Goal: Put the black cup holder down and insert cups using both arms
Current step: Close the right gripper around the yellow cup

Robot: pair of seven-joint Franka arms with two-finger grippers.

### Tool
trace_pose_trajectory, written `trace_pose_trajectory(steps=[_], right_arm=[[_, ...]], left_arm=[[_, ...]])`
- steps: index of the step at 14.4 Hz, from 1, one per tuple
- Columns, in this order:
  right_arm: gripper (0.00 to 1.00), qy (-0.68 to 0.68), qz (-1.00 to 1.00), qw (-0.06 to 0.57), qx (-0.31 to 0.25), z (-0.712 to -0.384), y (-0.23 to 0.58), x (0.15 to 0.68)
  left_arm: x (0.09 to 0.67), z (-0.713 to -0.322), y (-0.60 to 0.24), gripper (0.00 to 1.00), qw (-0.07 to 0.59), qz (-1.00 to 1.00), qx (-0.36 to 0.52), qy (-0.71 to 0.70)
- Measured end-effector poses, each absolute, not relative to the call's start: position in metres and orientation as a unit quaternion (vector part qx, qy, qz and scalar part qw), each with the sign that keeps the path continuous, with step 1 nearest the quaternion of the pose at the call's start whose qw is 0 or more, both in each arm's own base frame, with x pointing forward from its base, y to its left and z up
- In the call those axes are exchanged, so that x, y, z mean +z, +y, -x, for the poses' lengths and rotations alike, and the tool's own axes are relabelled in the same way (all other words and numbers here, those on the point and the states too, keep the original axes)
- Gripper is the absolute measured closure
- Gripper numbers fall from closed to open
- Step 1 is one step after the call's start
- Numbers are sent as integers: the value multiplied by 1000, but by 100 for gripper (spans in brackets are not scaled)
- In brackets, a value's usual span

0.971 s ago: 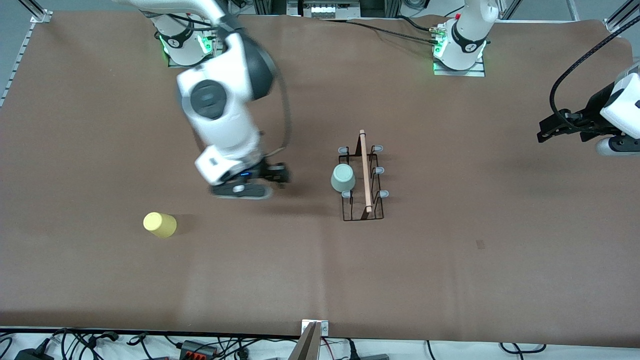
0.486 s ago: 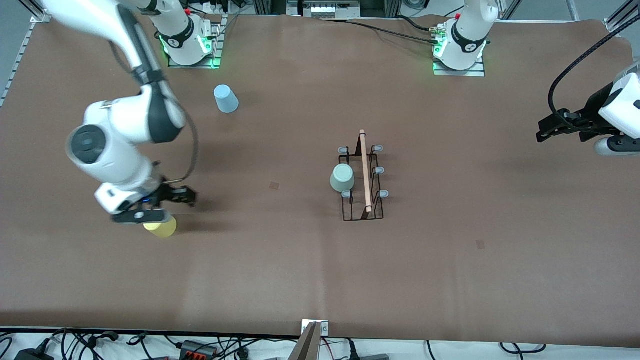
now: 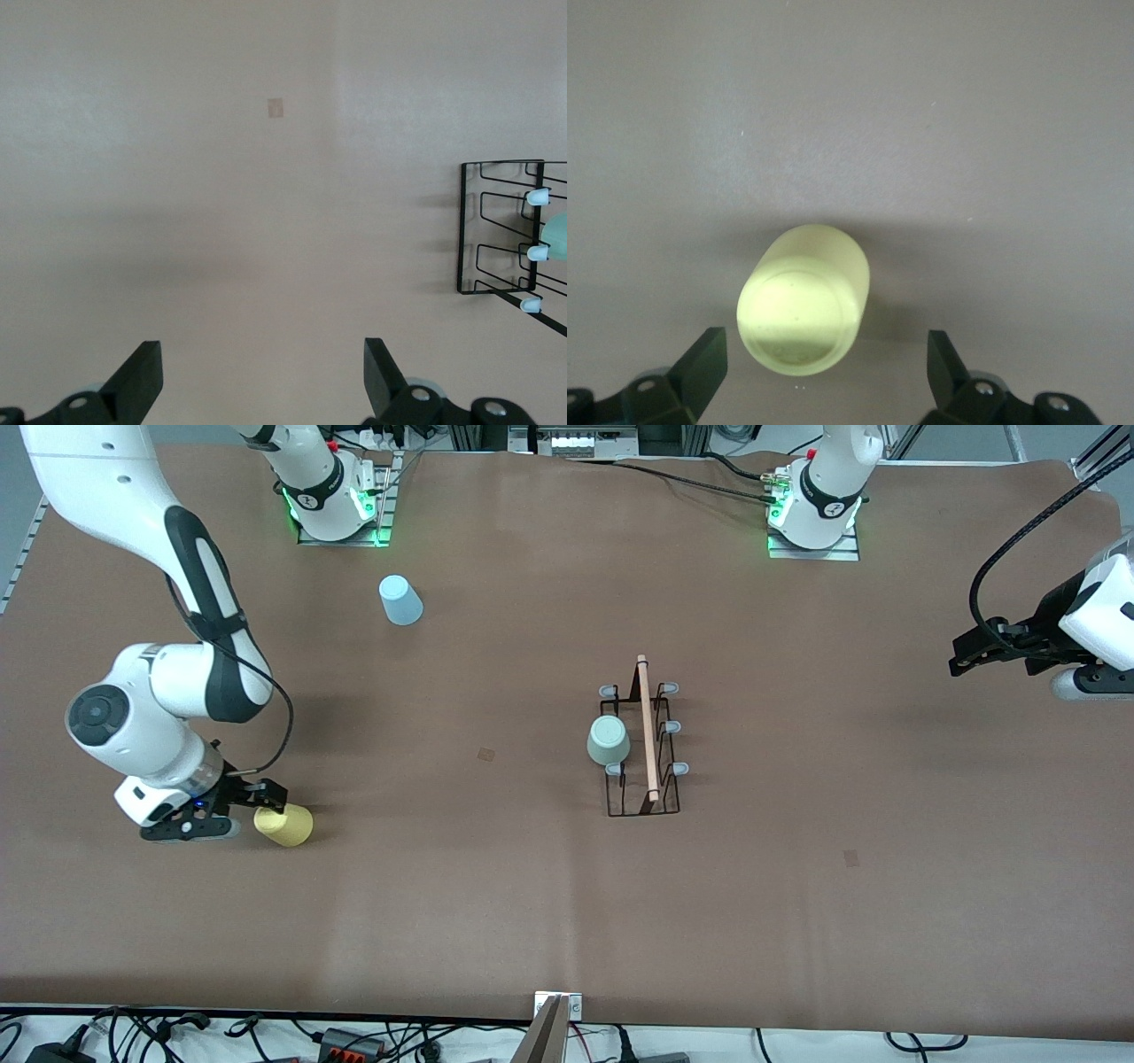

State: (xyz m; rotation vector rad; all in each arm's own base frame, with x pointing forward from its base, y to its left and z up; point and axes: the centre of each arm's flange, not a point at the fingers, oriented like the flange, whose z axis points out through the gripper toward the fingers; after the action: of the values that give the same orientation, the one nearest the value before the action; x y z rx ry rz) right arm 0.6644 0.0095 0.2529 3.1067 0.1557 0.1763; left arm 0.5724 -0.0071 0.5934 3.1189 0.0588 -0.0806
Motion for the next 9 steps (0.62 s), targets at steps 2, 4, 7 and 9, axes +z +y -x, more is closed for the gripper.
trace_pose_trajectory(steps=[2,4,7,9], right_arm=[[0,54,-997,11,53,-664,15,246],[0,55,-997,10,54,-664,17,246],[0,63,-996,11,65,-666,16,247],[0,64,-995,13,75,-668,15,244]], left_arm=[[593,-572,-7,0,11,-999,-27,19],[593,-572,-7,0,11,-999,-27,18],[593,-572,-8,0,11,-999,-28,18],[593,-572,-8,0,11,-999,-28,18]])
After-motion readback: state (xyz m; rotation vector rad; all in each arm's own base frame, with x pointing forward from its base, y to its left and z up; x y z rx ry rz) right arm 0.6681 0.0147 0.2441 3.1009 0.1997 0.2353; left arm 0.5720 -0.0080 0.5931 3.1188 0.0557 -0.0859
